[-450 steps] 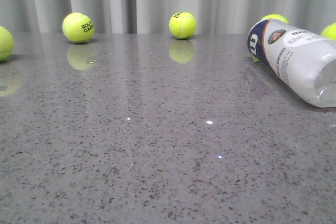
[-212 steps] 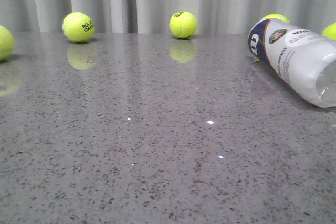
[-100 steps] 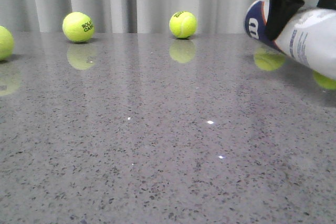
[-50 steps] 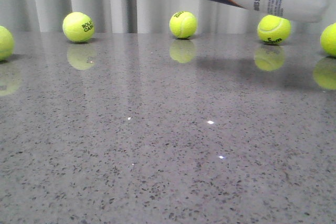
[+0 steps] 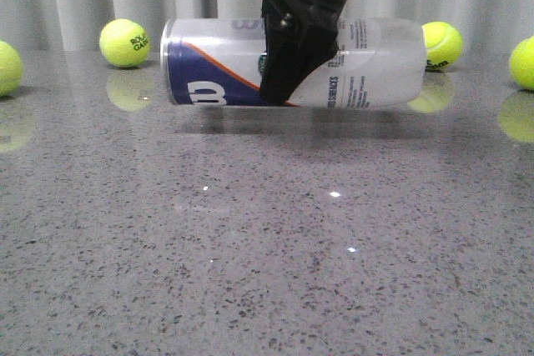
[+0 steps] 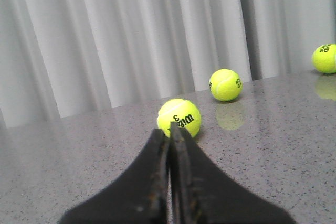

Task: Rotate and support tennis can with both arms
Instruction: 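Carry the can toward the table center and lay it down, right gripper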

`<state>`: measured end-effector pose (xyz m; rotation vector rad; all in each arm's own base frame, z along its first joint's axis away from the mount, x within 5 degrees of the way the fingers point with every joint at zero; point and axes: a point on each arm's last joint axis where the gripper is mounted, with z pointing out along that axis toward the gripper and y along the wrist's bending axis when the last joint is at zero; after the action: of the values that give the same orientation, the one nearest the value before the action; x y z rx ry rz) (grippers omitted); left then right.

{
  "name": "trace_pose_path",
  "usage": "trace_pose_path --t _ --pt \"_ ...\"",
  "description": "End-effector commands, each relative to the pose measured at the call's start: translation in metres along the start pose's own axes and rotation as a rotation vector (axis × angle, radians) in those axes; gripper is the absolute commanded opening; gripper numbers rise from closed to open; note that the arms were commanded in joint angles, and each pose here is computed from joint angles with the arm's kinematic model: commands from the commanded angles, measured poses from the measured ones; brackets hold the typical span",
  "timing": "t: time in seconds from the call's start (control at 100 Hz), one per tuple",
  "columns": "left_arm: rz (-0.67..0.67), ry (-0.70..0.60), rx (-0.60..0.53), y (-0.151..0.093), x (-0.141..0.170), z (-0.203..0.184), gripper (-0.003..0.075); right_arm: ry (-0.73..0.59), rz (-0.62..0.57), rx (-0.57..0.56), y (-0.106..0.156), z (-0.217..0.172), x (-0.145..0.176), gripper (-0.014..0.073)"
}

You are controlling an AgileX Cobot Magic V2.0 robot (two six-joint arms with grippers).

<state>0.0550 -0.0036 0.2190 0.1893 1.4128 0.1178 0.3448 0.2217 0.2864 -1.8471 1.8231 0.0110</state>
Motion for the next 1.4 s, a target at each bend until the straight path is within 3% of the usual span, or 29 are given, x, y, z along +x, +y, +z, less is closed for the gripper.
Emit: trace_pose_path --t 0.0,0.11,0.18,0.4,0.46,1.39 --pt "-0.015 -0.066 0.006 -0.003 0.006 -0.003 -0.0021 -0.064 -0.016 0.092 -0.010 -0.021 -0.010 0.0165" --pt "-0.015 -0.066 0.006 -0.003 0.006 -0.003 -0.0021 -0.058 -0.013 0.077 -0.009 -0.016 -0.009 0.0171" --pt "-0.015 -0.066 0.006 -0.003 0.006 -0.003 -0.0021 -0.055 -0.013 0.071 -0.009 -0.016 -0.009 0.0221" --pt "-0.015 -0.066 0.006 -0.003 0.006 -0.003 -0.0021 -0.049 -0.012 0.058 -0.008 -0.016 -0.009 0.0610" --pt "-0.015 -0.066 0.006 -0.003 0.006 -0.003 -0.0021 -0.049 -0.012 0.059 -0.008 -0.016 -0.009 0.0672" --pt "-0.015 -0.066 0.006 -0.003 0.006 -0.003 -0.0021 -0.051 -0.019 0.052 -0.004 -0.036 -0.010 0.0648"
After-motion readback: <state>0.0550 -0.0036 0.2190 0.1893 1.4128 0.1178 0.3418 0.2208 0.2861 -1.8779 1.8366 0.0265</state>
